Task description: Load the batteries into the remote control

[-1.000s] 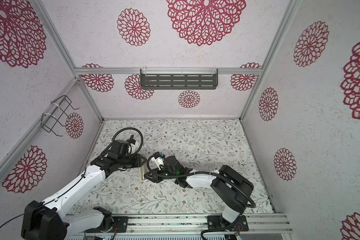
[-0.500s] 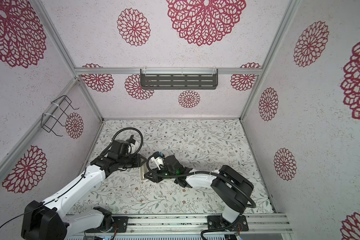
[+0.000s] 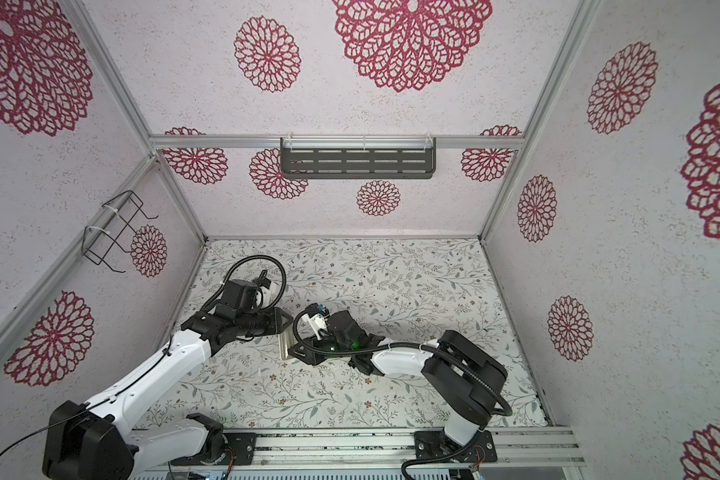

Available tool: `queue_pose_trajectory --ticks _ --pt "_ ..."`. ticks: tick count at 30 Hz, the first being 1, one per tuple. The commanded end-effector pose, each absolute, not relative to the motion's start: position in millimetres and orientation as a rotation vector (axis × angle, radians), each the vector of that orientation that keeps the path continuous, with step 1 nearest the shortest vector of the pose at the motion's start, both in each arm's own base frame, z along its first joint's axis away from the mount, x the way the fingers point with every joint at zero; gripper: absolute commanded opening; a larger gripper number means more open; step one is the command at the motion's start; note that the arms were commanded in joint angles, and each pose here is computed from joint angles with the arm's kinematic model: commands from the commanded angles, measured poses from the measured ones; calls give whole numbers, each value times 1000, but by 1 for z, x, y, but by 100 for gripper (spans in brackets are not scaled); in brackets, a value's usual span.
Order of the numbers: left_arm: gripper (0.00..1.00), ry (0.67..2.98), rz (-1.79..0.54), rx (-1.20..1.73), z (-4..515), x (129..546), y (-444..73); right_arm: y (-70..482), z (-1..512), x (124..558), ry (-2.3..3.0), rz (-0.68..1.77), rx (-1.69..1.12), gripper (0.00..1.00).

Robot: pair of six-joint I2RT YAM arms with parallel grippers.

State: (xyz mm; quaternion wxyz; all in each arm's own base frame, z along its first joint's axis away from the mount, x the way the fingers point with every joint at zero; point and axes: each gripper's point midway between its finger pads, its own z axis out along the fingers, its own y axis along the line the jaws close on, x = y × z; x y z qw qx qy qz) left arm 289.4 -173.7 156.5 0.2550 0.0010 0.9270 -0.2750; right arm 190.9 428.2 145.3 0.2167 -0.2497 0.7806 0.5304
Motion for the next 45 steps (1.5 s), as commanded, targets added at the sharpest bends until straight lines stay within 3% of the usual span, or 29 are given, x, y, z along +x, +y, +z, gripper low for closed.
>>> queue_pose_trajectory --ticks 1,45 --pt "0 2462 -900 46 173 289 -195 437 177 192 2057 1485 -725 30" --pt "0 2478 -877 41 170 290 -192 423 184 195 2049 1377 -736 24"
